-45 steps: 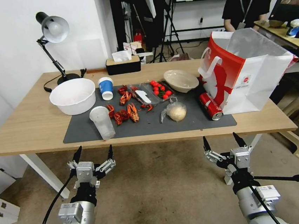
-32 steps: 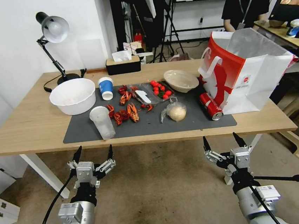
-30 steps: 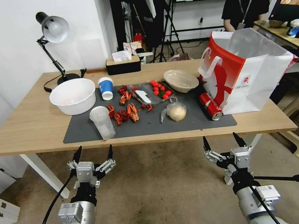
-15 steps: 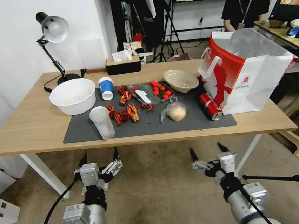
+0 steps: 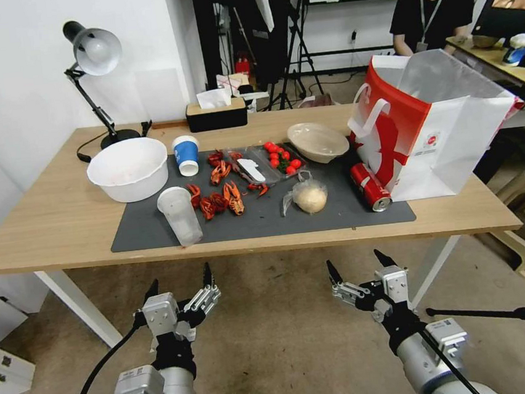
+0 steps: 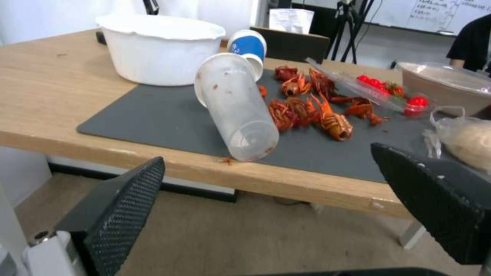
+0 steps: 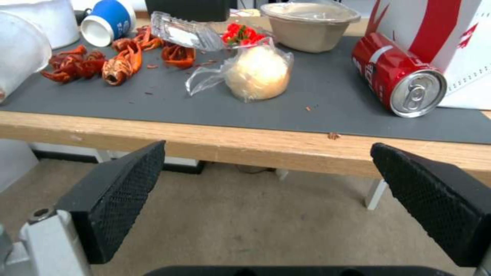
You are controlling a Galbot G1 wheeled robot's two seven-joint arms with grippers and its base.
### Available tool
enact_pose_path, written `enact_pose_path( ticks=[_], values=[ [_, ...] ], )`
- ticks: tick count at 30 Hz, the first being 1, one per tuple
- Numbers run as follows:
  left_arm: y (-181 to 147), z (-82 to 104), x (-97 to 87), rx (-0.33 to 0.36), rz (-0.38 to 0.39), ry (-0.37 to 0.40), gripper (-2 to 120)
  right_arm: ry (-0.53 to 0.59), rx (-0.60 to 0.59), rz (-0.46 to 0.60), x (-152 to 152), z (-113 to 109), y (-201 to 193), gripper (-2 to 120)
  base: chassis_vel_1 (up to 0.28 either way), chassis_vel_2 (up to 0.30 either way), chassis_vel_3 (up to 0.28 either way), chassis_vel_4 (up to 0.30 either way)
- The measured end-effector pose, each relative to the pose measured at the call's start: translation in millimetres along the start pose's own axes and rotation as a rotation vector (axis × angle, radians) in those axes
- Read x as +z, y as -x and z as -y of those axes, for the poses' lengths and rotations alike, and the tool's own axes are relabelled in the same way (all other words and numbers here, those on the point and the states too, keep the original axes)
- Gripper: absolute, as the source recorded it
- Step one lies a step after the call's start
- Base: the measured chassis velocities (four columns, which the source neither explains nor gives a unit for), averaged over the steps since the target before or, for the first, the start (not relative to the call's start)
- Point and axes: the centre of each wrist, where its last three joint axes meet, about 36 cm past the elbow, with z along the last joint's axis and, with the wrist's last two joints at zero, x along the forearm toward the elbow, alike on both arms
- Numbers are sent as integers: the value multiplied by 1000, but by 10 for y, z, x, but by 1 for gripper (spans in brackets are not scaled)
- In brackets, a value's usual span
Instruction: Pick up the trash from the table and place it into the takeout bag.
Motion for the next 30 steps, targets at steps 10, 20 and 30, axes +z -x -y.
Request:
enact_pose_path(
  ticks=[10,20,30],
  values=[
    [34,-21,54,17,5,8,100,-6,6,4,7,22,17,100,0,0,0,0],
    [75,-85,101,54,5,33,100,-63,23,79,-62,196,200,100,0,0,0,0],
    [80,-93,133,52,8,46,100,-76,31,187,-129,424,507,100,0,0,0,0]
  ],
)
